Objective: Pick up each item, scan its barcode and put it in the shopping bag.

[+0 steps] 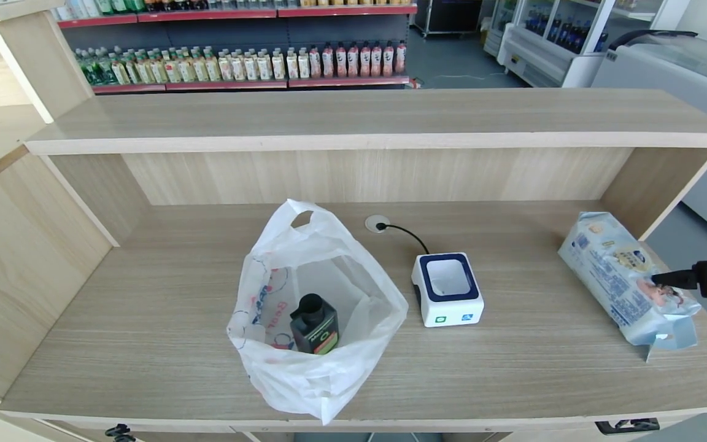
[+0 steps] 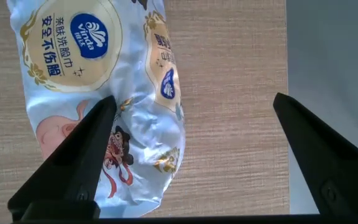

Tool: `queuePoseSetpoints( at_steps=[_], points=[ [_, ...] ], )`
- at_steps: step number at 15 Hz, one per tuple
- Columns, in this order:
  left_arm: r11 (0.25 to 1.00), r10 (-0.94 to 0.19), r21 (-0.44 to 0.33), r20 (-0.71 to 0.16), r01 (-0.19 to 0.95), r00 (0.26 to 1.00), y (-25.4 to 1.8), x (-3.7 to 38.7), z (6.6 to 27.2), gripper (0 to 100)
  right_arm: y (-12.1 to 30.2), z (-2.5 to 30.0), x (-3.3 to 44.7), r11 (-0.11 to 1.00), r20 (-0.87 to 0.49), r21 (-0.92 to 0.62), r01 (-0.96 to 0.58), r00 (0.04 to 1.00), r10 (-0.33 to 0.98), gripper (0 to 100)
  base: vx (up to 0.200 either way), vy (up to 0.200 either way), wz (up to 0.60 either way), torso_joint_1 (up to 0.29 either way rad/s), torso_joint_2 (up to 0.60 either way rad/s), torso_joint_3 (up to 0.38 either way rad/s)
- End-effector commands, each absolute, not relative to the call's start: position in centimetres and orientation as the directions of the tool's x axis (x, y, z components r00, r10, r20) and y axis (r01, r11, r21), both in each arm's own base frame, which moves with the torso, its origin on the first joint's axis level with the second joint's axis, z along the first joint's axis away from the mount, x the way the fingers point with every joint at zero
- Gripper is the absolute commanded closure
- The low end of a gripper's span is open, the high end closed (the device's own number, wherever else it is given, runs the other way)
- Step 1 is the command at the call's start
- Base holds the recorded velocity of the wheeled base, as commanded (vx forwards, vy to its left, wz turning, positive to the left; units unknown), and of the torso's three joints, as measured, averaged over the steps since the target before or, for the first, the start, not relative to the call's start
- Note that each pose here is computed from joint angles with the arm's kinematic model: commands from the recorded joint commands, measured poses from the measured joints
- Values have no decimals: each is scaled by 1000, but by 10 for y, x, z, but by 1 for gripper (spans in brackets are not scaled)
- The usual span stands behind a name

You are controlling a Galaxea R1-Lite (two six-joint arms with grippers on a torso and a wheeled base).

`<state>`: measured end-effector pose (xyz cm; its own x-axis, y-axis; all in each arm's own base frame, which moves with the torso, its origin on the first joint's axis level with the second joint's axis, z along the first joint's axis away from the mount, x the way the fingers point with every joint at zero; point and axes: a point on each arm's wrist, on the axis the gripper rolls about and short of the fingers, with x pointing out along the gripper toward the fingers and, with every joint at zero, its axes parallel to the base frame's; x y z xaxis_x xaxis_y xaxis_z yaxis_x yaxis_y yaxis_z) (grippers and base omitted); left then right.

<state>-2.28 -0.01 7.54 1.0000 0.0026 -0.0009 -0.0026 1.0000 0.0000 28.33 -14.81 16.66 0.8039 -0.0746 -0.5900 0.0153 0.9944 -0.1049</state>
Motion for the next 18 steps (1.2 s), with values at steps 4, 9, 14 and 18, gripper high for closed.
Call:
queuePoseSetpoints(
  at_steps=[4,9,14,18],
  points=[
    [1000,3,0,-2,-3,1000,0,-23,75,0,-146,179,287,992,-513,-121,-23,858,-43,0,0,0,0,0,0,0],
    [1000,5,0,-2,-5,1000,0,-23,75,0,-143,175,288,994,-516,-84,-74,857,20,0,0,0,0,0,0,0],
    [1000,5,0,-2,-5,1000,0,-23,75,0,-132,147,301,987,-569,-8,-162,812,129,0,0,0,0,0,0,0],
    [1000,5,0,-2,-5,1000,0,-23,75,0,-124,131,312,980,-597,14,-197,785,166,0,0,0,0,0,0,0]
  ],
)
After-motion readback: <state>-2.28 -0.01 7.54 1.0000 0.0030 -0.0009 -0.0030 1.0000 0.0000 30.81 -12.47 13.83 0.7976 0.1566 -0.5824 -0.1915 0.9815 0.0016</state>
